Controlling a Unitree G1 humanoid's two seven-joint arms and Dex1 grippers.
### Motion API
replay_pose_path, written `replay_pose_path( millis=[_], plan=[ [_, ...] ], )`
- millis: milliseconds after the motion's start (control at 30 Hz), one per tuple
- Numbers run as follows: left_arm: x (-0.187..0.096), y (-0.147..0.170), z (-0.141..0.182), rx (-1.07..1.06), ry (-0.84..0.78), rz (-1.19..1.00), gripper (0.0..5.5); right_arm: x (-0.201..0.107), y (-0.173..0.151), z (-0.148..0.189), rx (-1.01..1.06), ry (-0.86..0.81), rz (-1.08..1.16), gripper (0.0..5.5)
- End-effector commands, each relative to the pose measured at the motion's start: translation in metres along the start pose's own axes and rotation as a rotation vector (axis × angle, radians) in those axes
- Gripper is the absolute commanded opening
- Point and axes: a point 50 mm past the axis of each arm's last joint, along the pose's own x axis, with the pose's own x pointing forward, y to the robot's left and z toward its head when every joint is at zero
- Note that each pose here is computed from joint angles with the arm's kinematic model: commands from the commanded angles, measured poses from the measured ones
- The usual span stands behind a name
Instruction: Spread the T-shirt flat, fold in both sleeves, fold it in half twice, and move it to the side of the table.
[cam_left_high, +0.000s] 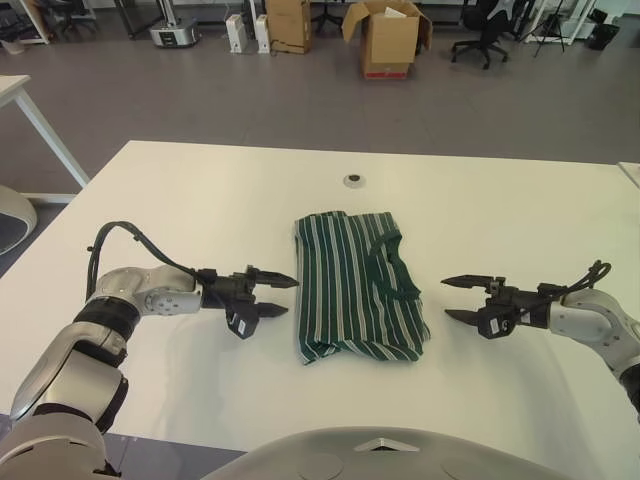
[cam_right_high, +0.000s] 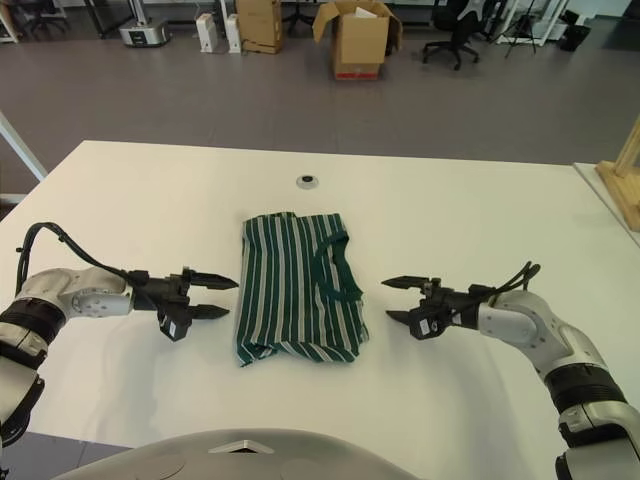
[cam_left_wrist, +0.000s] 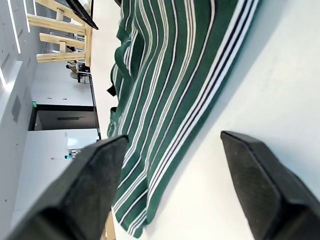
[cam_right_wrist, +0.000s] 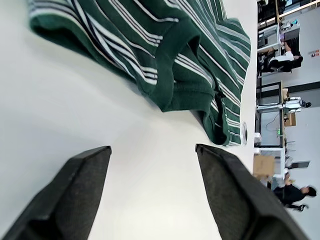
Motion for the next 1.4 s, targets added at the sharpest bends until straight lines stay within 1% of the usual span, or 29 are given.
replay_pose_path(
  millis=[33, 267, 433, 467, 500, 533, 567, 633, 700, 733, 800, 900, 933, 967, 1033, 1067, 1167, 1233, 1300, 1367, 1400],
  plan=[
    [0.012, -0.029, 0.011, -0.005, -0.044, -0.126, 3.43, 0.016, 0.016, 0.005, -0.057, -0.083, 0.078, 3.17],
    [0.048, -0.033, 0.024, 0.018, -0.159, -0.12, 3.43, 0.041, 0.023, 0.017, -0.125, -0.21, 0.143, 3.17],
    [0.054, -0.035, 0.024, 0.003, -0.164, -0.127, 3.43, 0.051, 0.028, 0.024, -0.182, -0.28, 0.247, 3.17],
    [0.055, -0.034, 0.024, 0.005, -0.17, -0.128, 3.23, 0.053, 0.03, 0.026, -0.183, -0.294, 0.259, 3.2],
    [0.055, -0.034, 0.024, 0.002, -0.174, -0.131, 3.17, 0.054, 0.031, 0.028, -0.182, -0.304, 0.262, 3.2],
    [0.056, -0.034, 0.024, 0.003, -0.182, -0.137, 2.88, 0.056, 0.031, 0.029, -0.178, -0.311, 0.261, 2.97],
    [0.056, -0.034, 0.024, 0.005, -0.191, -0.146, 2.77, 0.057, 0.03, 0.03, -0.173, -0.32, 0.257, 2.87],
    [0.054, -0.032, 0.025, 0.008, -0.219, -0.165, 2.29, 0.057, 0.033, 0.034, -0.175, -0.34, 0.269, 2.35],
    [0.051, -0.034, 0.028, 0.009, -0.26, -0.21, 1.96, 0.054, 0.04, 0.039, -0.164, -0.36, 0.277, 1.96],
    [0.049, -0.037, 0.031, 0.011, -0.279, -0.244, 1.86, 0.053, 0.042, 0.041, -0.149, -0.364, 0.271, 1.84],
    [0.045, -0.044, 0.035, 0.005, -0.309, -0.293, 1.48, 0.054, 0.043, 0.044, -0.138, -0.372, 0.264, 1.4],
    [0.039, -0.049, 0.04, -0.002, -0.336, -0.335, 1.06, 0.053, 0.044, 0.05, -0.116, -0.384, 0.272, 0.78],
    [0.037, -0.05, 0.04, -0.003, -0.339, -0.342, 1.04, 0.051, 0.046, 0.052, -0.103, -0.387, 0.281, 0.73],
    [0.036, -0.051, 0.041, -0.001, -0.344, -0.359, 0.88, 0.049, 0.05, 0.054, -0.1, -0.391, 0.31, 0.44],
    [0.031, -0.06, 0.05, -0.044, -0.389, -0.408, 0.7, 0.042, 0.06, 0.064, -0.023, -0.391, 0.348, 0.09],
    [0.028, -0.064, 0.055, -0.075, -0.413, -0.42, 0.6, 0.039, 0.063, 0.069, 0.027, -0.389, 0.362, 0.0],
    [0.009, -0.078, 0.078, -0.1, -0.429, -0.583, 0.22, 0.029, 0.076, 0.091, 0.139, -0.383, 0.479, 0.0],
    [0.007, -0.095, 0.097, -0.218, -0.428, -0.647, 0.04, 0.027, 0.07, 0.108, 0.283, -0.397, 0.464, 0.0],
    [0.004, -0.104, 0.106, -0.334, -0.407, -0.698, 0.0, 0.026, 0.057, 0.116, 0.407, -0.403, 0.439, 0.0],
    [0.005, -0.114, 0.1, -0.444, -0.351, -0.738, 0.0, 0.025, 0.047, 0.118, 0.526, -0.394, 0.432, 0.0],
    [0.008, -0.117, 0.092, -0.51, -0.302, -0.742, 0.0, 0.023, 0.039, 0.117, 0.618, -0.38, 0.42, 0.0]
  ],
)
